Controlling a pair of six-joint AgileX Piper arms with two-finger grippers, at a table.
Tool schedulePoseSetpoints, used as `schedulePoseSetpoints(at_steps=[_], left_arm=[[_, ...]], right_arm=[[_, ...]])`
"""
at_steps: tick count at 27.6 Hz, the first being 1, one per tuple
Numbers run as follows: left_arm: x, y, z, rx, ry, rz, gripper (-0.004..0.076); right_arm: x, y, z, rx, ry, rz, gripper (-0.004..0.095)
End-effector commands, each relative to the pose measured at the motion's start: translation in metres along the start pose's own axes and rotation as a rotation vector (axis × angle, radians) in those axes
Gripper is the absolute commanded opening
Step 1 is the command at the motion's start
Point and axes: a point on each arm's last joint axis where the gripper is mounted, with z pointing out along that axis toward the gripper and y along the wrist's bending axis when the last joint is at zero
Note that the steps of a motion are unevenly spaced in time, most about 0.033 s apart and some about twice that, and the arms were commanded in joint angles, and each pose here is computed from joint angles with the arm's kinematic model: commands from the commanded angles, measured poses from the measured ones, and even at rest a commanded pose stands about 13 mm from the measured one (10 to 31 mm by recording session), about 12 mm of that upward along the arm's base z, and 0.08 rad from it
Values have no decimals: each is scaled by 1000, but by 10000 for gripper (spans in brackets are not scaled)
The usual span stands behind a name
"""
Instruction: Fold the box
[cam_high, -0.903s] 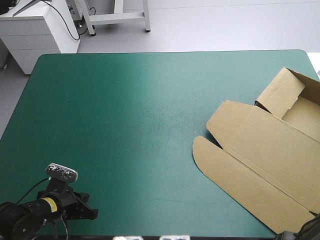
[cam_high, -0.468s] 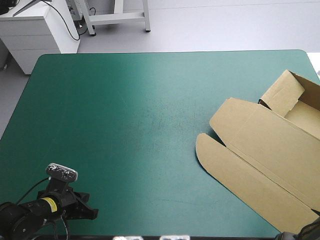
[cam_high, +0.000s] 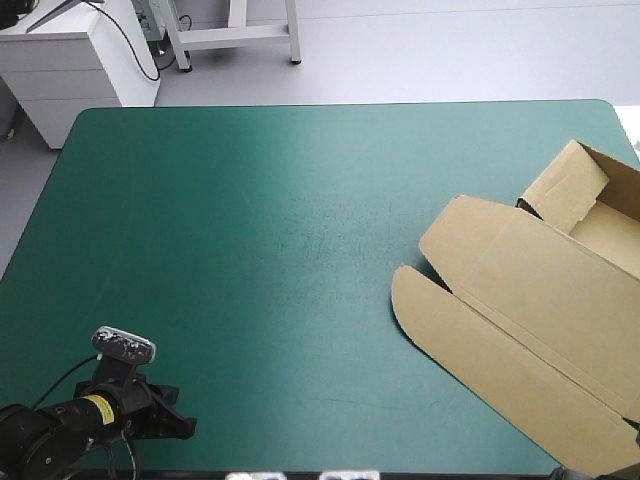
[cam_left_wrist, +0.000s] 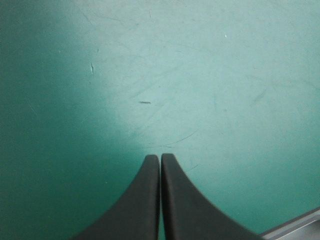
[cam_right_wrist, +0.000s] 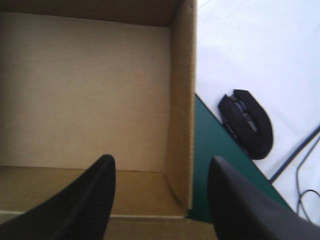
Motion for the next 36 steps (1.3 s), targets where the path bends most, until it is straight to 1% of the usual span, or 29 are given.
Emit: schedulePoseSetpoints(at_steps=[1,4,6,11,12,16,18,24,27,32,36], left_arm=[[-9,-3,-5,16,-61,-5,-8],[-10,-3,-5,16,-63,-5,-8],[-10,-3,-5,15,-70,2,-8],[-10,-3,-5,15,-71,4,-8],[-10,-3,-5,15,-71,4,-8],[-10,-3,-5,15,-71,4,-8],[-10,-3,-5,15,-71,4,-8],[-10,-3,-5,14,-71,9,-8],[-10,-3,-5,14,-71,16,-8],[-11,-3,-5,14,-77,36,-8],[-11,-3,-5,12,-81,82,-8]], right_arm=[[10,1,-42,-92,-92,23,512],[24,11,-52,-172,-107,-1,512],[39,18,-52,-202,-96,-48,512],[75,37,-53,-226,-97,-187,494],[85,41,-53,-218,-97,-238,477],[114,51,-51,-205,-74,-345,395],[127,55,-53,-218,-75,-386,359],[156,57,-71,-278,-132,-455,301],[167,55,-81,-308,-173,-478,301],[202,43,-95,-373,-245,-532,299],[221,35,-86,-384,-283,-577,299]])
